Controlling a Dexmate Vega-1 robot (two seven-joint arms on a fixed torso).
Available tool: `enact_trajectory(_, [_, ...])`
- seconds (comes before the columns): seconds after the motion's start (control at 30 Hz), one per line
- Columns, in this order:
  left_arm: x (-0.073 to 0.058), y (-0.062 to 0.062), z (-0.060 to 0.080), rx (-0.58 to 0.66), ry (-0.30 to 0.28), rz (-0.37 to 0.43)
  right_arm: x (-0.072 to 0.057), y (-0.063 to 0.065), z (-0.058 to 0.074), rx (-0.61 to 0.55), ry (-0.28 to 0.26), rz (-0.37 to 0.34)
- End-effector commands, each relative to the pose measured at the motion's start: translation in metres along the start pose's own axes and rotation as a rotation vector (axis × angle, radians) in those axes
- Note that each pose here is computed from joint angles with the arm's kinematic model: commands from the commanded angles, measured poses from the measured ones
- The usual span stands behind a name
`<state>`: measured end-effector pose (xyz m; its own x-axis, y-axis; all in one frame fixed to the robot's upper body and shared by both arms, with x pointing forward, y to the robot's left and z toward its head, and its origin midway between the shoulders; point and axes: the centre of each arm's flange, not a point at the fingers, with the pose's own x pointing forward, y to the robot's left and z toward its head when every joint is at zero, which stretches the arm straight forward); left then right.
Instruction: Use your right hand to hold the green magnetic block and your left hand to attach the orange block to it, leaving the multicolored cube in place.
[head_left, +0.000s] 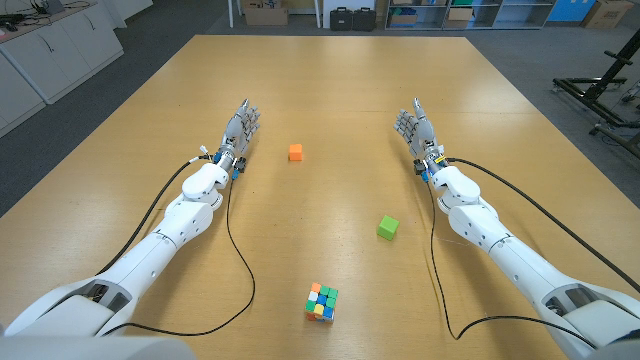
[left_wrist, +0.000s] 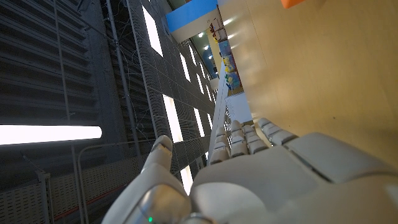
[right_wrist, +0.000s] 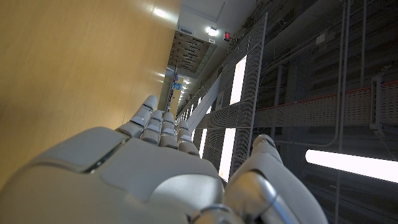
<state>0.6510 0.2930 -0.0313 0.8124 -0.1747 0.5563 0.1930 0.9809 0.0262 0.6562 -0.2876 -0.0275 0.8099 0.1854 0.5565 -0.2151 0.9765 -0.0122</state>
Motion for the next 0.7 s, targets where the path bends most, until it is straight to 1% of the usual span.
enact_trajectory(0.03, [-0.011,0.002,-0.001,0.007,-0.003,0.02,0.001,0.006,0.0,0.005,-0.004,0.015])
enact_trajectory(0.27, [-0.022,0.003,-0.002,0.011,-0.001,0.03,-0.002,0.013,0.001,0.013,-0.02,0.026])
enact_trajectory(0.47, [-0.031,-0.001,-0.004,0.011,-0.002,0.03,-0.008,0.018,0.004,-0.01,-0.027,0.037])
enact_trajectory(0.7, [-0.036,-0.002,-0.005,0.004,0.007,0.034,-0.017,0.02,0.007,-0.012,-0.038,0.044])
